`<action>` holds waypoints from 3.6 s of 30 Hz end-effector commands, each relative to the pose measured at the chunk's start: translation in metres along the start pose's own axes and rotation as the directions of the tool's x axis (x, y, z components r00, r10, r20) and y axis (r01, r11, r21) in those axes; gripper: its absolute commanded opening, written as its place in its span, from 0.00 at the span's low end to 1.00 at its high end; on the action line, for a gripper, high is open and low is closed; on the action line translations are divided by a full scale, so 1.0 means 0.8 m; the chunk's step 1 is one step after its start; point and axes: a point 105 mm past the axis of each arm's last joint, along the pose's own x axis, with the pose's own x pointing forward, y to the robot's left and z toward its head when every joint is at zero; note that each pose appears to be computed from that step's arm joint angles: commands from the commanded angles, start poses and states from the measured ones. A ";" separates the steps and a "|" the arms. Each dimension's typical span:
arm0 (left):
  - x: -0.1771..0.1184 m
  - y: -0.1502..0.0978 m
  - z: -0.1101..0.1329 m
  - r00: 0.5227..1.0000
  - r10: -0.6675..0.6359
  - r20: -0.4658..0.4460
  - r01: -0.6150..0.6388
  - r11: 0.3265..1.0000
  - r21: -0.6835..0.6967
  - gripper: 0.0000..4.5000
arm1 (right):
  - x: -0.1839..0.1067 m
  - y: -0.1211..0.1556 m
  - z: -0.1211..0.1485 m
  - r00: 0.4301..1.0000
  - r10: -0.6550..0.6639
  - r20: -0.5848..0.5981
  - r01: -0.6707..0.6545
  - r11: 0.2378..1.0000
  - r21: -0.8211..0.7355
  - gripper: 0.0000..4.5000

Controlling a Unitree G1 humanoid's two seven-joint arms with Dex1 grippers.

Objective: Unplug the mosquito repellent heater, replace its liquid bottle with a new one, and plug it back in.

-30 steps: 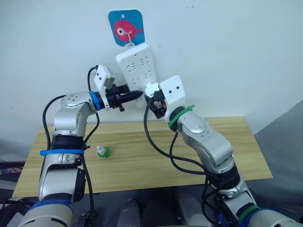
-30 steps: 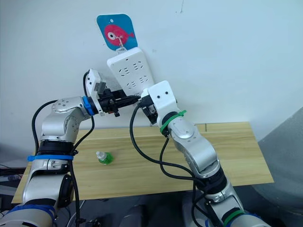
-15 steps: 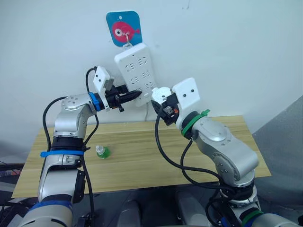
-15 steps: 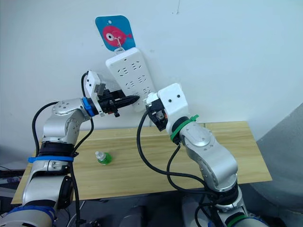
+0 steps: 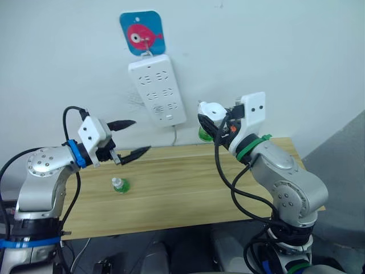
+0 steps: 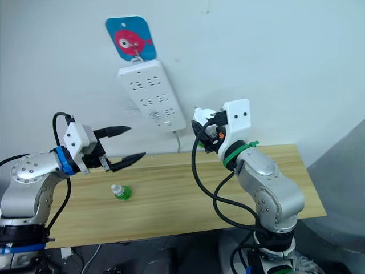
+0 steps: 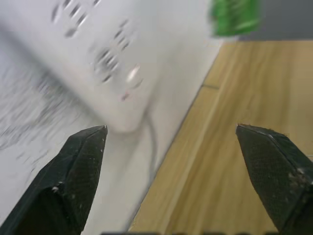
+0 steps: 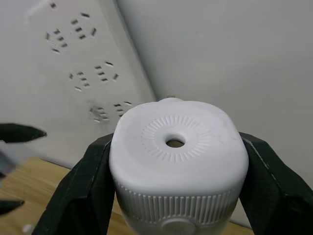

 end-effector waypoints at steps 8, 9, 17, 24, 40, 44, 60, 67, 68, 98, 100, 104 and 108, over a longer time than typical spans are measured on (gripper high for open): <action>0.080 -0.033 0.070 0.951 -0.045 0.306 0.041 0.999 0.021 1.00 | 0.006 0.011 0.028 0.988 0.050 0.148 -0.111 0.889 0.445 0.66; 0.083 -0.033 0.072 0.947 -0.035 0.320 0.030 0.999 0.020 1.00 | 0.006 0.012 0.029 0.987 0.044 0.156 -0.115 0.869 0.482 0.66; 0.099 -0.043 0.069 0.932 -0.057 0.358 0.056 0.998 0.013 1.00 | 0.008 0.014 0.042 0.984 0.008 0.181 -0.128 0.738 0.662 0.66; 0.108 -0.041 0.074 0.919 -0.018 0.394 0.025 1.000 -0.012 1.00 | 0.006 0.020 0.045 0.987 0.025 0.162 -0.133 0.693 0.708 0.66; 0.114 -0.029 0.078 0.909 0.028 0.417 -0.008 0.999 -0.051 0.80 | 0.003 0.029 0.043 0.989 0.051 0.142 -0.137 0.694 0.706 0.66; 0.113 -0.026 0.081 0.905 0.037 0.424 -0.017 0.999 -0.049 0.52 | 0.003 0.028 0.042 0.989 0.046 0.138 -0.131 0.697 0.705 0.66; 0.105 -0.040 0.069 0.919 -0.047 0.391 0.041 0.999 0.023 0.50 | -0.014 0.010 0.050 0.981 0.096 0.170 -0.185 0.739 0.648 1.00; 0.092 -0.059 0.048 0.935 -0.122 0.334 0.105 0.992 0.069 0.50 | -0.040 -0.049 0.047 0.983 0.181 0.037 -0.178 0.883 0.434 1.00; 0.089 -0.062 0.044 0.937 -0.137 0.320 0.115 0.990 0.087 0.50 | -0.041 -0.059 0.042 0.983 0.183 -0.012 -0.163 0.905 0.393 1.00; 0.074 -0.091 0.036 0.873 -0.409 0.264 0.276 0.863 0.423 0.50 | -0.074 0.003 -0.030 0.627 0.731 -0.269 -0.452 0.623 0.638 1.00; 0.072 -0.092 0.033 0.873 -0.410 0.263 0.279 0.864 0.419 0.50 | -0.074 -0.001 -0.031 0.635 0.720 -0.281 -0.442 0.636 0.632 1.00; 0.065 -0.093 0.024 0.880 -0.405 0.249 0.283 0.868 0.408 0.50 | -0.079 -0.016 -0.021 0.646 0.702 -0.300 -0.435 0.661 0.611 1.00; 0.063 -0.091 0.023 0.883 -0.394 0.254 0.271 0.871 0.409 0.50 | -0.090 -0.036 -0.008 0.653 0.689 -0.315 -0.426 0.678 0.600 1.00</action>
